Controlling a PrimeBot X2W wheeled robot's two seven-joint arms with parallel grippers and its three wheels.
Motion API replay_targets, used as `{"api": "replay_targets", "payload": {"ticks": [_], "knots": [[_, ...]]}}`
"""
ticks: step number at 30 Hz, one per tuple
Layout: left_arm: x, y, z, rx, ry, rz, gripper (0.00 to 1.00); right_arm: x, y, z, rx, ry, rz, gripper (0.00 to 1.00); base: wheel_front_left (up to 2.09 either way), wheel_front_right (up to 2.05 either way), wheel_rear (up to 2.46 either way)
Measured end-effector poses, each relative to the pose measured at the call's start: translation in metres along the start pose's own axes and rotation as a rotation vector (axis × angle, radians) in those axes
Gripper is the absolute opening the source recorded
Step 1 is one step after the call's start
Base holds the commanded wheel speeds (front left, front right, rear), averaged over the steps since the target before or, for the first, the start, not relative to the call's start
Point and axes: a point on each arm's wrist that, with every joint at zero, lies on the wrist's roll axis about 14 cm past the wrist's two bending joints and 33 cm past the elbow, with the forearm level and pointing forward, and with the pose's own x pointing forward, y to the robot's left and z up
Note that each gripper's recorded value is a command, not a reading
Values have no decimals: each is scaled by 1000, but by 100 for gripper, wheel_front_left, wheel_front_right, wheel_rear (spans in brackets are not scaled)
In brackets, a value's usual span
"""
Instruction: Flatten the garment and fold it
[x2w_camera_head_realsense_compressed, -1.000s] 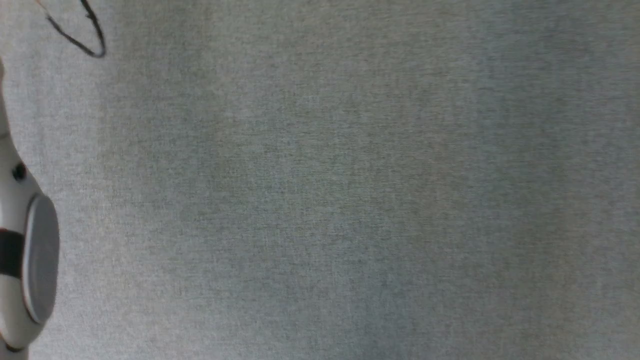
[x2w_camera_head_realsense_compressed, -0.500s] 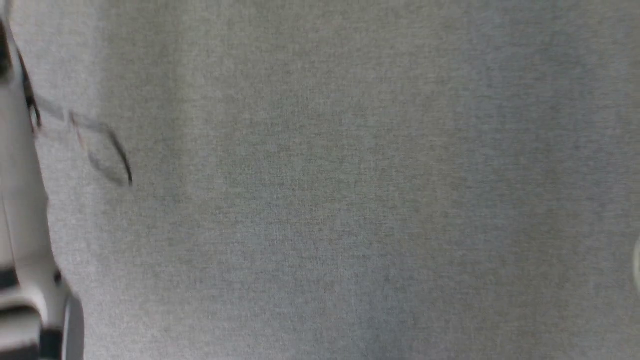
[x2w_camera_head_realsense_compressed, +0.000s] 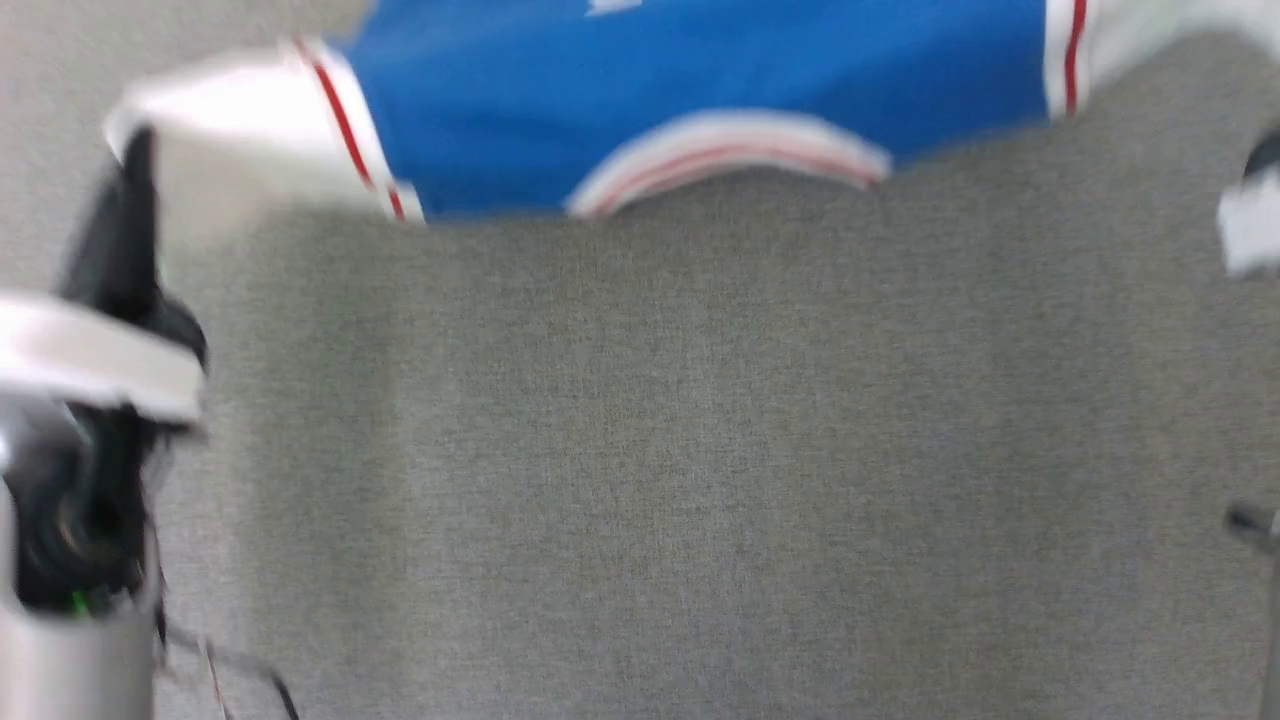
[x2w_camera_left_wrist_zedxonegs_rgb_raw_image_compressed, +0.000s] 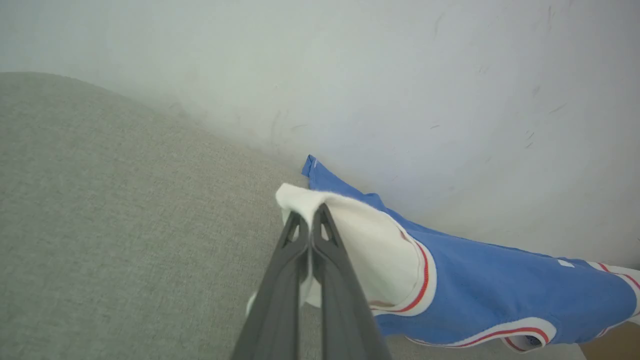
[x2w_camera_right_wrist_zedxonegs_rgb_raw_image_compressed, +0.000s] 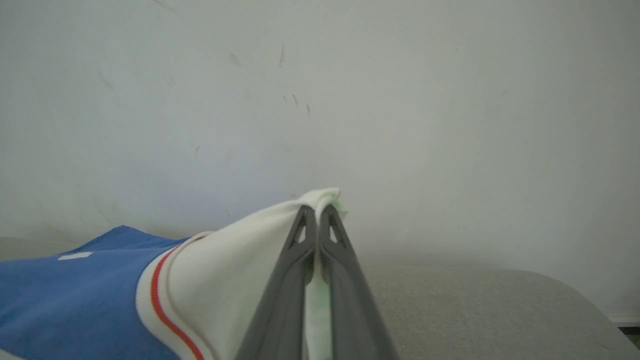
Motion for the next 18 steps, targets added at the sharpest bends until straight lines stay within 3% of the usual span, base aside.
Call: {"api": "replay_targets", "payload": {"ticks": [7, 18], "knots": [[-65, 13, -42, 15, 145, 61, 0, -71, -3, -20, 90, 104, -52, 0, 0, 0, 0], [-160, 24, -101, 27, 372, 123, 0, -181, 0, -82, 186, 402, -92, 0, 0, 0, 0]]}}
